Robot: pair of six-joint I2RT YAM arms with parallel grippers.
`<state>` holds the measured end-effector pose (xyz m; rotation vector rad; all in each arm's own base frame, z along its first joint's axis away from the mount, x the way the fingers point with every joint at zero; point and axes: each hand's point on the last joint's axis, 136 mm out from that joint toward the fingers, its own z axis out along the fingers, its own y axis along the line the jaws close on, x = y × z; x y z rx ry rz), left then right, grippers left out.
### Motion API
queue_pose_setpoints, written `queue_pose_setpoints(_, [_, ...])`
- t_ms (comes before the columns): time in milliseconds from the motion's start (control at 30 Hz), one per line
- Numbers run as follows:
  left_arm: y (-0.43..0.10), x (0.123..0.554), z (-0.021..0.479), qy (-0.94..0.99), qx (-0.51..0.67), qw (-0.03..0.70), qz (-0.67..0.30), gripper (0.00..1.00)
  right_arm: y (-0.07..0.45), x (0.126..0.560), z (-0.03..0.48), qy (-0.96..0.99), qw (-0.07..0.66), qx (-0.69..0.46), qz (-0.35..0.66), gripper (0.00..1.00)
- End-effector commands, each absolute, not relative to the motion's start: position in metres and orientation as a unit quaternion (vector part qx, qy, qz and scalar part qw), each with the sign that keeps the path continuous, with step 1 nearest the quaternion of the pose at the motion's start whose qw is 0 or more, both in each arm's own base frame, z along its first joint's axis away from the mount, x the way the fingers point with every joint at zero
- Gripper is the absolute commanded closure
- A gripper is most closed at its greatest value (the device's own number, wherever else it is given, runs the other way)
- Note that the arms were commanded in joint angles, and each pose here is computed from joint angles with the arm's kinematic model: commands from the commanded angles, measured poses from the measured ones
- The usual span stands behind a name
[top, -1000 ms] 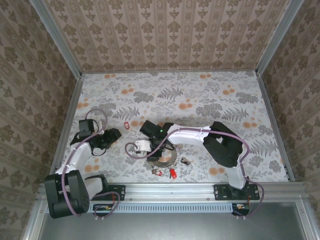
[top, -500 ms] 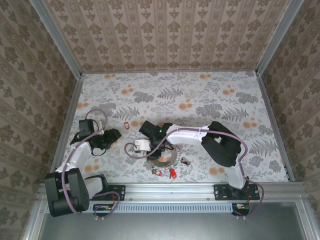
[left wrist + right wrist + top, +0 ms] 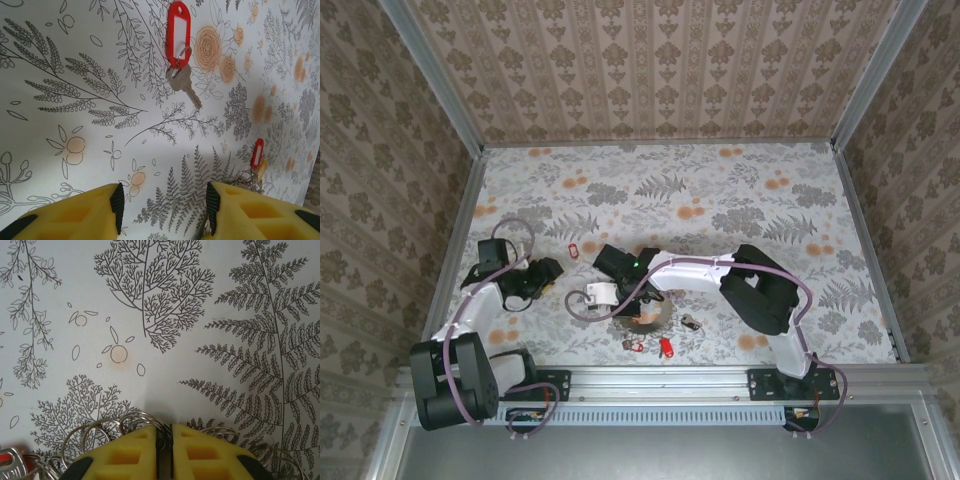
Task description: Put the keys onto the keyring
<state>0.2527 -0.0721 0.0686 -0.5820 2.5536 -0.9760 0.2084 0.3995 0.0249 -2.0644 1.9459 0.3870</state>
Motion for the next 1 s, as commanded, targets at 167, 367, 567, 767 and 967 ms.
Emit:
queue_pose_setpoints(167, [-0.075,0.248,0.066,0.896,-0.214,0.157,-0.356,0.52,0.394,0.212,0.036,0.662,0.182,-0.715,0.131,0.96])
queue_pose_setpoints(367, [-0.082,0.25,0.073,0.895,-0.194,0.161,-0.367,0.53,0.398,0.219,0.05,0.653,0.268,-0.695,0.137,0.98])
queue_pose_setpoints(567, [-0.104,0.254,0.09,0.898,-0.122,0.188,-0.379,0.52,0.395,0.227,0.07,0.641,0.37,-0.655,0.153,1.0])
queue_pose_setpoints(767, [-0.156,0.246,0.123,0.866,0.084,0.279,-0.406,0.49,0.385,0.227,0.079,0.633,0.424,-0.621,0.185,1.0])
queue_pose_setpoints(967, [-0.159,0.251,0.133,0.841,0.156,0.354,-0.378,0.47,0.378,0.215,0.068,0.623,0.405,-0.633,0.218,1.0])
